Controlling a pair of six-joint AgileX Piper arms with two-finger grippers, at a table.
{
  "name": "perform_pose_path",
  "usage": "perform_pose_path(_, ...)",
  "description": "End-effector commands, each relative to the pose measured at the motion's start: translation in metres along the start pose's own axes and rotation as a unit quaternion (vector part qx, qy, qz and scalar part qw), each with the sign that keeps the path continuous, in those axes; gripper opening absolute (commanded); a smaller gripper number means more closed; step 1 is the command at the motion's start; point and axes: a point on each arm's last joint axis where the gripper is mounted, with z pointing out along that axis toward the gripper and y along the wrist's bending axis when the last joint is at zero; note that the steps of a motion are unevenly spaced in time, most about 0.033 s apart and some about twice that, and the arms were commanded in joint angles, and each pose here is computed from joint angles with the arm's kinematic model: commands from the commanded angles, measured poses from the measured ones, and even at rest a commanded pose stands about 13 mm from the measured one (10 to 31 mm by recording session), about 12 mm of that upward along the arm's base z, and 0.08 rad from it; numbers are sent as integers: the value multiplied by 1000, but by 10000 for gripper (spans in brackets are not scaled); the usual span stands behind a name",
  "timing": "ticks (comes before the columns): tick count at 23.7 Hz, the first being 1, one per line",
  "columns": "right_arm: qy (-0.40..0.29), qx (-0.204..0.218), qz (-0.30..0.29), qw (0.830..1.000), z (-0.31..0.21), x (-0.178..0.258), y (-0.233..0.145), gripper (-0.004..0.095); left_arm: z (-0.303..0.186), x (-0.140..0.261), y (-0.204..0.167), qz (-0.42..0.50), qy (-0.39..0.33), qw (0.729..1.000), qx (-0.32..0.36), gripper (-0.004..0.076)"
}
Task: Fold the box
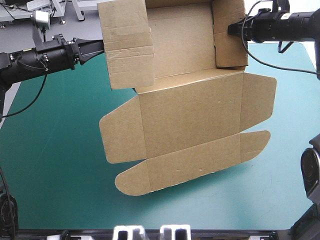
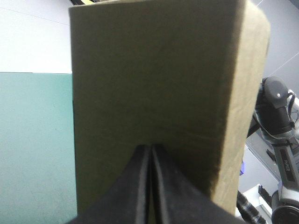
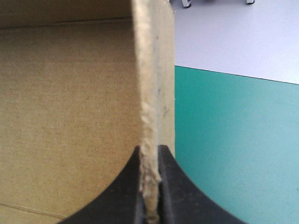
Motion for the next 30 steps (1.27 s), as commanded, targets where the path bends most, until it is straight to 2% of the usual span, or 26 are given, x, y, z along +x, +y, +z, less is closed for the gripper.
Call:
perform_pose_path(1,-68,-10,-8,998,-25,-16,20,-11,-4,1,-35,18,4,998,66,48)
perform_pose_path(10,-70,-9,-8,997,-25,-17,20,-9,6,7,-41,44,21,996,81,198)
perform_pose_path(13,-69,-10,-8,998,-25,-16,20,-9,6,7,-41,44,21,995,81,275)
perform_pose_path(14,-69,-10,-8,998,-25,-16,20,-9,6,7,-41,44,21,995,81,338)
perform_pose_path(16,-69,-10,-8,998,-25,-16,20,-9,6,7,-41,42,21,996,81,406)
perform_pose_path(22,-68,-7,-7,998,-25,-16,19,-8,11,10,-42,46,26,996,74,416)
perform_pose_path(30,-45,12,-43,998,-2,-10,50,-3,28,15,-24,83,35,994,-64,405)
